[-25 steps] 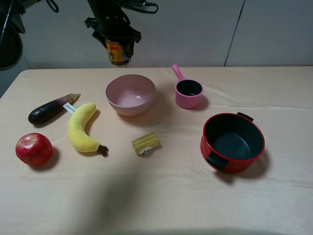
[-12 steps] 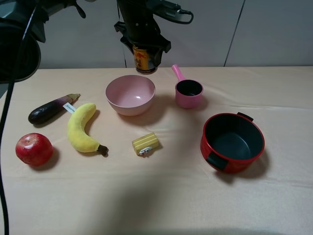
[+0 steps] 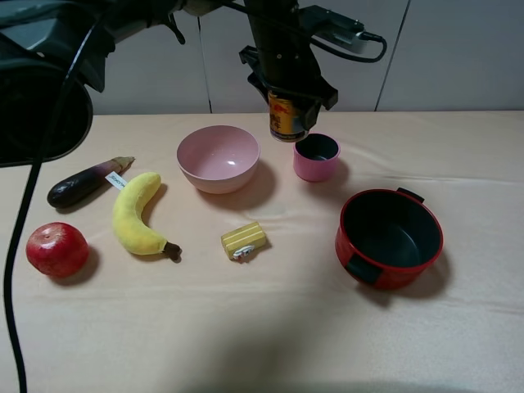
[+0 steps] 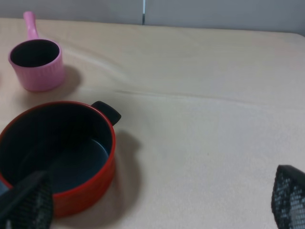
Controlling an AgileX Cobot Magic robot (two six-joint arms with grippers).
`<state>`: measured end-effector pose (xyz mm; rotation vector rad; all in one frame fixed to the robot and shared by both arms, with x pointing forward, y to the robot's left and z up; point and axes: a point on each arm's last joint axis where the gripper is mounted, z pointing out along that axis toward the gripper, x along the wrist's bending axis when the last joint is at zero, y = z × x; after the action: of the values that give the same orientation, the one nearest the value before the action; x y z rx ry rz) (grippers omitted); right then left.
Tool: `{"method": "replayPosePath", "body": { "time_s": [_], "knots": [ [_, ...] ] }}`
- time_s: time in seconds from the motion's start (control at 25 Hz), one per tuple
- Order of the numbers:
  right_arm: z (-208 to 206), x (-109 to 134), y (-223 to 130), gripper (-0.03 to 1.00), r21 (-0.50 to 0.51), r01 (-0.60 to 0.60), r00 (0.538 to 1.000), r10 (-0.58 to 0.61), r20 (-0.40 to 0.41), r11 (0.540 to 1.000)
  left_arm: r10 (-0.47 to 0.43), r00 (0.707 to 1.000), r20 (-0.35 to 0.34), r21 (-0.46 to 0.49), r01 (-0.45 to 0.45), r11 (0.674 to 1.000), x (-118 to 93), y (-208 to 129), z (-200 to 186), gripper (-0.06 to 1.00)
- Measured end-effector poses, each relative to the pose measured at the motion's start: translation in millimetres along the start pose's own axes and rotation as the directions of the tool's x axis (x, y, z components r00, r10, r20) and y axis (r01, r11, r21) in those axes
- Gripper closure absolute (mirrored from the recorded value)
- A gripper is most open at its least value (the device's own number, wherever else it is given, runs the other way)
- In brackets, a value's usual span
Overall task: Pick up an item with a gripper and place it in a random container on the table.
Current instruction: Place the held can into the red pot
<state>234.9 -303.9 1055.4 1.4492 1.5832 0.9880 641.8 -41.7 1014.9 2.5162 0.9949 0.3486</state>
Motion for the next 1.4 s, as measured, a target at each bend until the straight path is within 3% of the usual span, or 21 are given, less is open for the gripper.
{"method": "replayPosePath", "body": {
  "time_s": [0.28,0.8,1.08,1.4],
  "knots": [
    [0,0,0,0.27,0.0,0.0,1.0,0.0,0.0,1.0,0.075,0.994,0.075,-0.014,-0.074,0.997,-55,4,-3,0.27],
    [0,0,0,0.27,0.0,0.0,1.0,0.0,0.0,1.0,0.217,0.965,0.146,-0.038,-0.213,0.976,-140,1,-12,0.27],
    [0,0,0,0.27,0.0,0.0,1.0,0.0,0.0,1.0,0.262,0.95,0.169,-0.041,-0.258,0.965,-166,-4,-17,0.27],
    [0,0,0,0.27,0.0,0.0,1.0,0.0,0.0,1.0,0.272,0.946,0.178,-0.004,-0.276,0.961,-176,-11,4,0.27]
  ]
}}
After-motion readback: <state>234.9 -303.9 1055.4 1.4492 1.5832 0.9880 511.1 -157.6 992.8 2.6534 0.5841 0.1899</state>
